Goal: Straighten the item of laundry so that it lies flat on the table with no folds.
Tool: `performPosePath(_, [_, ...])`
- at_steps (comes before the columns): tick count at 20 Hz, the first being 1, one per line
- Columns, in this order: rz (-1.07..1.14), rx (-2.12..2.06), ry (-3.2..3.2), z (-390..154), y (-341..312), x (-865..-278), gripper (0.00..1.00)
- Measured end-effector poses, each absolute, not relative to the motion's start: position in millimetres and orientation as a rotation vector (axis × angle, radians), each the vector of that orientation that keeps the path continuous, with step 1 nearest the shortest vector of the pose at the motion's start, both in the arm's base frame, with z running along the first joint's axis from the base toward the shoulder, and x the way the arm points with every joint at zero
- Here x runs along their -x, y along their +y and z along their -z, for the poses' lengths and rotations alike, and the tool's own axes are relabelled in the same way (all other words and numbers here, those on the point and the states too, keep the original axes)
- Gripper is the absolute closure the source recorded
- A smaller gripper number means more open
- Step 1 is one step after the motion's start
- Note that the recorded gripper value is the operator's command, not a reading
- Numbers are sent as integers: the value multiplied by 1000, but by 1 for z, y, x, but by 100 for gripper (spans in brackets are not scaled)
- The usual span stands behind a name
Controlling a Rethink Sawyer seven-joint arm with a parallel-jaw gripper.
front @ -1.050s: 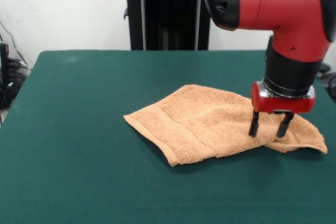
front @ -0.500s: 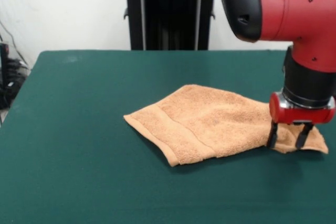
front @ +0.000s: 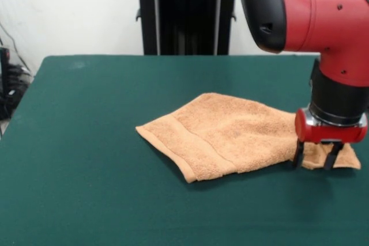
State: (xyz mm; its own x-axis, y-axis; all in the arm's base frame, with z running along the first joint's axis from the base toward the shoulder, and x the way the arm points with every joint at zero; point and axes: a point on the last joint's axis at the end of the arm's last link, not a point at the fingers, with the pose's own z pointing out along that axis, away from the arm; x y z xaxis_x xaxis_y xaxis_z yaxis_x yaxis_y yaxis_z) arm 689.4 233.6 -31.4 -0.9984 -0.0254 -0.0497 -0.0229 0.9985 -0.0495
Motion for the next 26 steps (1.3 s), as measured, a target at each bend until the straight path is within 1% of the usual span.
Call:
performPosePath(16, [78,25,3005,32,224,-700,0])
performPosePath(26, [85,5,3030,31,215,-688,0])
